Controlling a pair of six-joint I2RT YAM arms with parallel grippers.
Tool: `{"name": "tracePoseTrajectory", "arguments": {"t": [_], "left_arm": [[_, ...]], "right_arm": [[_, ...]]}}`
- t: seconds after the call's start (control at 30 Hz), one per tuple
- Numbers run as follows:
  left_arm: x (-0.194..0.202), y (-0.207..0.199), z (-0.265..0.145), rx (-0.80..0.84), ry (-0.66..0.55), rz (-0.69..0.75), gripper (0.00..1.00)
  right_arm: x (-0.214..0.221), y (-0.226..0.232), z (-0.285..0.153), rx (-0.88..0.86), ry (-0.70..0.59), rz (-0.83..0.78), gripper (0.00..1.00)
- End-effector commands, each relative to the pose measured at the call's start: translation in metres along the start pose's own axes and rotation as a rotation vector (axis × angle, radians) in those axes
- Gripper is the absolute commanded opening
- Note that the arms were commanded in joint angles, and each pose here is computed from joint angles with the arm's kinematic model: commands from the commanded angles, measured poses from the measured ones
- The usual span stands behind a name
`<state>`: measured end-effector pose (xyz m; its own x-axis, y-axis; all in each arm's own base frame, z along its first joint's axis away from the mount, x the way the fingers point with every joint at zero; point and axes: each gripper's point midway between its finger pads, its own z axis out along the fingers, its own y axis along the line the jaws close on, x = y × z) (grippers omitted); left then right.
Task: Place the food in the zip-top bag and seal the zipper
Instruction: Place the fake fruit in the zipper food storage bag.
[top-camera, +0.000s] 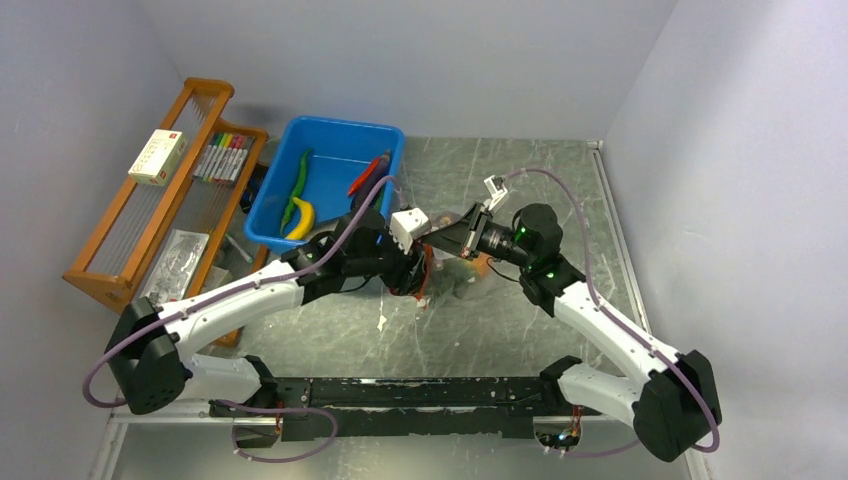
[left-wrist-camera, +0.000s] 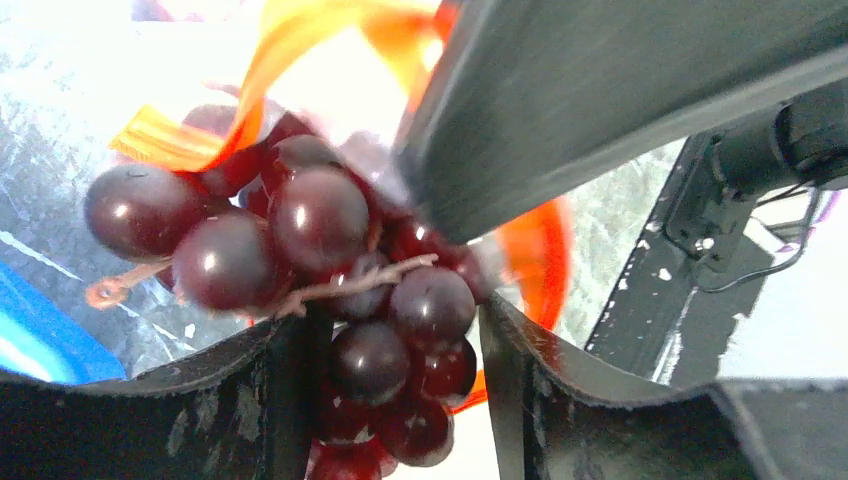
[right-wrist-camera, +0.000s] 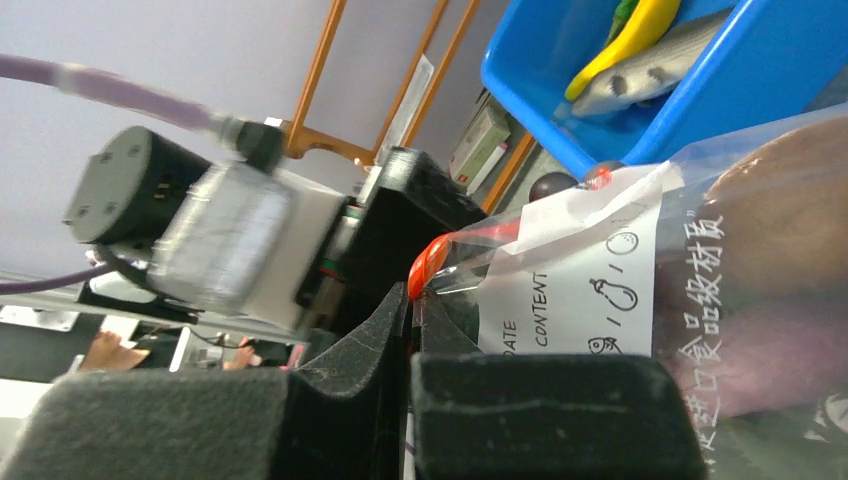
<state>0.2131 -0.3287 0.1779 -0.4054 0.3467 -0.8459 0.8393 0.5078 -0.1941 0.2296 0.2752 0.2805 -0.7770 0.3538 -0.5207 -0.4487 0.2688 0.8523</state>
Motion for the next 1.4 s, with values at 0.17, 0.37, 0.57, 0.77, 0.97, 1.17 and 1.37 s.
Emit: {"name": "tracePoseTrajectory", "arguments": {"t": [0.17, 0.37, 0.57, 0.77, 0.97, 1.17, 1.37], "left_arm": [[-0.044, -0.026, -0.022, 0.084, -0.099, -0.047, 0.56], [-0.032, -0.025, -0.011, 0.079, -0.054, -0.134, 0.59], [-0.083, -0.035, -0.044, 0.092, -0.236, -0.158, 0.77], [-0.095, -0.019, -0.065, -0.036, -0.211, -0.177, 0.80], [-0.067, 0.027, -0.088, -0.270, -0.118, -0.281, 0.70], [-0.034, 0.041, -0.106, -0.238, -0.138, -0.390, 0.56], [-0.016, 0.039, -0.088, -0.177, -0.153, -0.419, 0.31]], "right_arm": [[-0.005, 0.021, 0.007, -0.108, 0.005, 0.044, 0.00], [0.009, 0.004, 0.004, -0.091, 0.023, 0.076, 0.00], [0.011, 0.001, 0.004, -0.090, 0.036, 0.056, 0.00], [0.008, 0.010, 0.002, -0.132, 0.042, 0.035, 0.00], [0.003, 0.010, -0.002, -0.142, 0.054, 0.012, 0.00], [0.003, 0.009, -0.003, -0.142, 0.067, 0.014, 0.00], [0.002, 0.010, -0.002, -0.153, 0.064, 0.023, 0.00]]}}
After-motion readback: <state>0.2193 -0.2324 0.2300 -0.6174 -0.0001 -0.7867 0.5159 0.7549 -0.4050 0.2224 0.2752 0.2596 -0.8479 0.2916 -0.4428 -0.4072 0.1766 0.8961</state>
